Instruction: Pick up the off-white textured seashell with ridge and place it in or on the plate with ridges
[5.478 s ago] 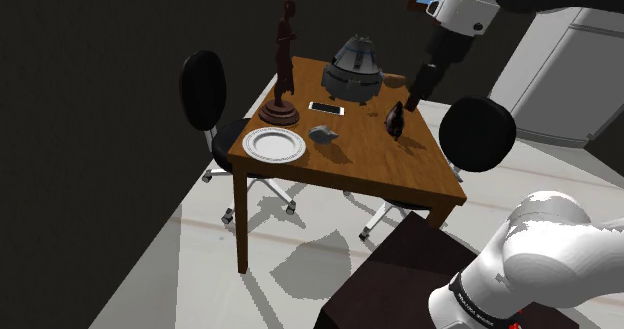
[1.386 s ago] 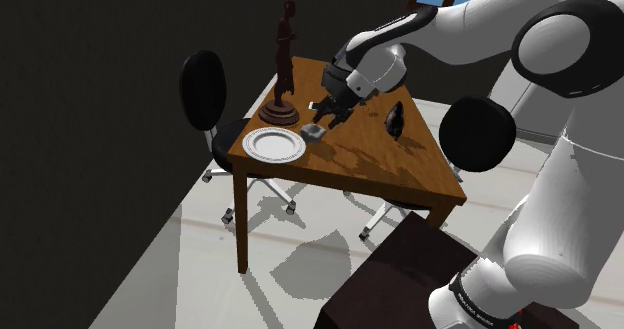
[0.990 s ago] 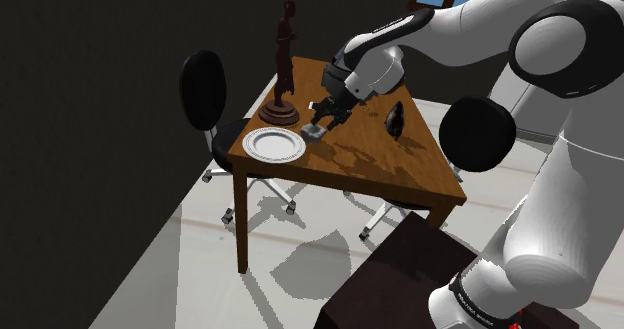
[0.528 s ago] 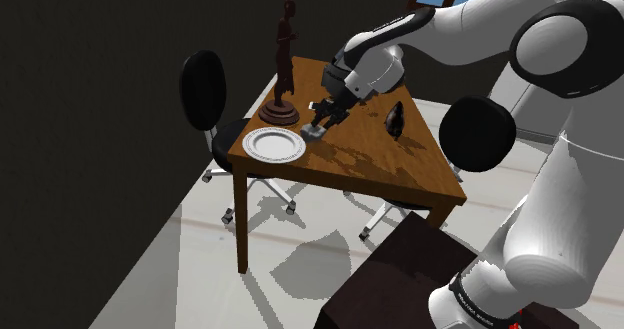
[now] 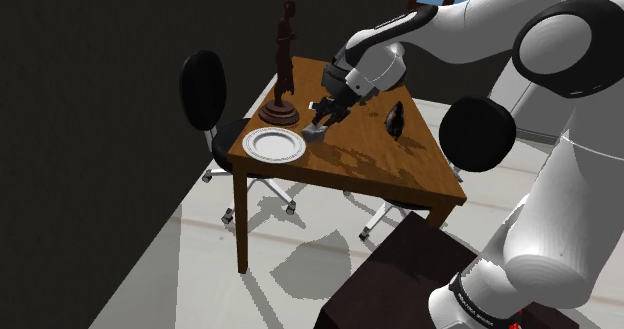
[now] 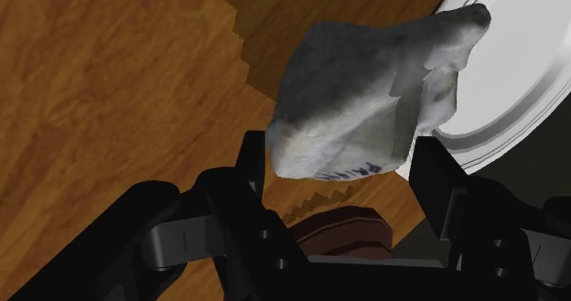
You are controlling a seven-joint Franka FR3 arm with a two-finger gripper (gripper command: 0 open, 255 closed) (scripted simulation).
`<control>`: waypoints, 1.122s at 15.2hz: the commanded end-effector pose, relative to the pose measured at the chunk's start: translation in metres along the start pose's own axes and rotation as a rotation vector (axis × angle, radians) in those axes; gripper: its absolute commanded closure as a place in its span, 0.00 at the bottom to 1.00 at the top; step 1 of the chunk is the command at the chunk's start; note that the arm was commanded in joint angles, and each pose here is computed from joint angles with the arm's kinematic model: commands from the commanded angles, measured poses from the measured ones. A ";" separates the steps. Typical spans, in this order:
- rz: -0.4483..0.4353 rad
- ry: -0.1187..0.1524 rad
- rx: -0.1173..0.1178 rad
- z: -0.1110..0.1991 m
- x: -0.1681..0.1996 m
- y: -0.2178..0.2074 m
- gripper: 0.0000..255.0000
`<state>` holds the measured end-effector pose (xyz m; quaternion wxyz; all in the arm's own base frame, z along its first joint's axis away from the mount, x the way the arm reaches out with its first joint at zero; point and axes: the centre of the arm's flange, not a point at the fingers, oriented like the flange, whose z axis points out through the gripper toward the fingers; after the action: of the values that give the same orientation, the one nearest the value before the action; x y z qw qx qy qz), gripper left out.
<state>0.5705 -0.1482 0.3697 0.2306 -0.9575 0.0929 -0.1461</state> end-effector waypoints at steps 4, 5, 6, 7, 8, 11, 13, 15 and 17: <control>0.000 0.000 0.000 -0.022 0.005 -0.012 1.00; 0.000 0.000 0.000 -0.026 0.006 -0.015 1.00; 0.000 0.000 0.000 -0.031 0.008 -0.017 1.00; 0.000 0.000 0.000 -0.035 0.009 -0.020 1.00; 0.000 0.000 0.000 -0.040 0.010 -0.022 1.00; 0.000 0.000 0.000 -0.053 0.014 -0.029 1.00; 0.000 0.000 0.000 -0.062 0.016 -0.034 1.00; 0.000 0.000 0.000 -0.067 0.017 -0.037 1.00; 0.000 0.000 0.000 -0.057 0.019 -0.062 1.00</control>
<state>0.5740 -0.1309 0.4508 0.2303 -0.9576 0.0928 -0.1458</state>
